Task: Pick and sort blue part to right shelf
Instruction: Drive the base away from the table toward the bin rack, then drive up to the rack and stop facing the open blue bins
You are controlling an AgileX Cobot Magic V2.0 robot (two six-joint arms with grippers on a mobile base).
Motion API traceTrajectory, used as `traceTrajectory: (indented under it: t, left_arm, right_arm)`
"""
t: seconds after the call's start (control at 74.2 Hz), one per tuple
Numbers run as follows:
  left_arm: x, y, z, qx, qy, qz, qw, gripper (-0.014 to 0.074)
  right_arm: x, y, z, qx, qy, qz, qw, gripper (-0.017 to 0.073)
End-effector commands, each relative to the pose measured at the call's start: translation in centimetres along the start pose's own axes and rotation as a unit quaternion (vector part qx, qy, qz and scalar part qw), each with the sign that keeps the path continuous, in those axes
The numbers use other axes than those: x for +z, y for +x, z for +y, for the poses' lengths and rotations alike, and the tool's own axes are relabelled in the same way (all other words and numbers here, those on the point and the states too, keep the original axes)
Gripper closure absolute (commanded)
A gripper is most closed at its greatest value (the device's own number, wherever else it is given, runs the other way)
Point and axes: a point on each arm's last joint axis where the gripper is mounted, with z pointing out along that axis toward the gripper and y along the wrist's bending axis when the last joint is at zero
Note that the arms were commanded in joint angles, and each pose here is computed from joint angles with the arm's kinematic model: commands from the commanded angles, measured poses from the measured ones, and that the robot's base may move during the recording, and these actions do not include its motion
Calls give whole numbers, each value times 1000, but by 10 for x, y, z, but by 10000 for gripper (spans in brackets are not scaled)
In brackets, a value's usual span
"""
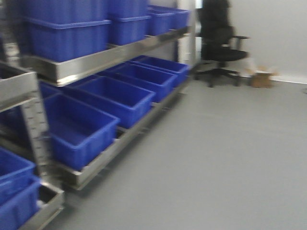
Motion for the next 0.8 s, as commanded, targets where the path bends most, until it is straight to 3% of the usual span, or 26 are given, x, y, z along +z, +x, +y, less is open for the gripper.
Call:
traceTrajectory:
  t: [0.0,0.782]
  left_arm:
    - [-9,-14,1,0,5,-65,998,258]
    - [-9,-14,1,0,5,-65,998,258]
  right_arm:
    - [-1,-15,0,-7,1,-46,999,270]
    - [-1,-15,0,-7,1,-46,999,270]
